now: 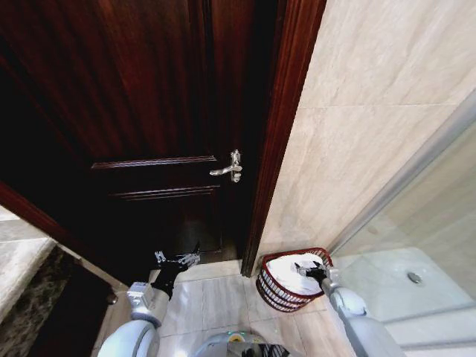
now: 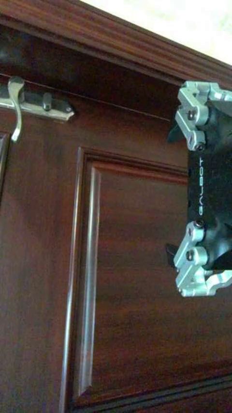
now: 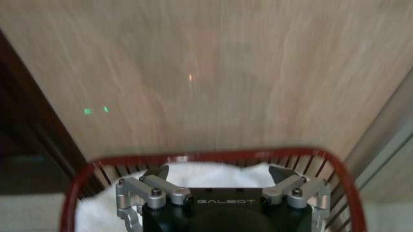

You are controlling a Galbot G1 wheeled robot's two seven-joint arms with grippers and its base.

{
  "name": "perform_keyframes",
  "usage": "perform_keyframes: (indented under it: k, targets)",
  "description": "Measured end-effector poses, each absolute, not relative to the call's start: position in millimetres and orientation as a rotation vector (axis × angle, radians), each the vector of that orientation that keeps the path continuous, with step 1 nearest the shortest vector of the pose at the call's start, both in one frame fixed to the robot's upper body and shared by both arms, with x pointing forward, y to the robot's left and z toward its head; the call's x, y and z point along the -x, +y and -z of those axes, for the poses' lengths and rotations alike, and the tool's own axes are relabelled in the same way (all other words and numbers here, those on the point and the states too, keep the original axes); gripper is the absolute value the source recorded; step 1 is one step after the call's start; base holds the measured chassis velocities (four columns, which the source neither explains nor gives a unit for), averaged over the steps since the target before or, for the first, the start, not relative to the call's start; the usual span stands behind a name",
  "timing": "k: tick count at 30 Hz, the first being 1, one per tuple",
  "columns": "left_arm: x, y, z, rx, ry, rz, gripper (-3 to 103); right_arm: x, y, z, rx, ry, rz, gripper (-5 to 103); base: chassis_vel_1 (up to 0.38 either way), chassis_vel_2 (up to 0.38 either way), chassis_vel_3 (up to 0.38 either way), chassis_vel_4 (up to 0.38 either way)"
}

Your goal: Discard the used towel into the hamper.

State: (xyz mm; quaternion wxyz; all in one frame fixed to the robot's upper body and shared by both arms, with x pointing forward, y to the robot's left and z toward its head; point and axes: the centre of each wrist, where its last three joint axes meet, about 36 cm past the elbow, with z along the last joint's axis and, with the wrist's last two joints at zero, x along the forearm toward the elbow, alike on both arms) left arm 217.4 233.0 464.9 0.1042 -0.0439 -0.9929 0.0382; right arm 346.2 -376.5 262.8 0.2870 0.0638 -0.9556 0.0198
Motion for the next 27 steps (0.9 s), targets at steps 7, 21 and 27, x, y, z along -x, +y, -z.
perform_keyframes:
  k: [7,21,27]
  targets:
    - [-217,233,-465,0.129,-2.928,-0.112,100,-314,-369,-313,-0.128,-2.699,-0.035,100,0.0,0.0,0.0,0.0]
    - [-217,233,-465,0.129,-2.928,-0.112,100,-222,-312,-424,0.087,-3.135,0.086,100,0.0,0.0,0.0,0.0]
    - [-217,233,-465,0.129,-2.928,-0.113,100,-208,-287,-444,0.114,-3.221,0.108,100,0.0,0.0,0.0,0.0]
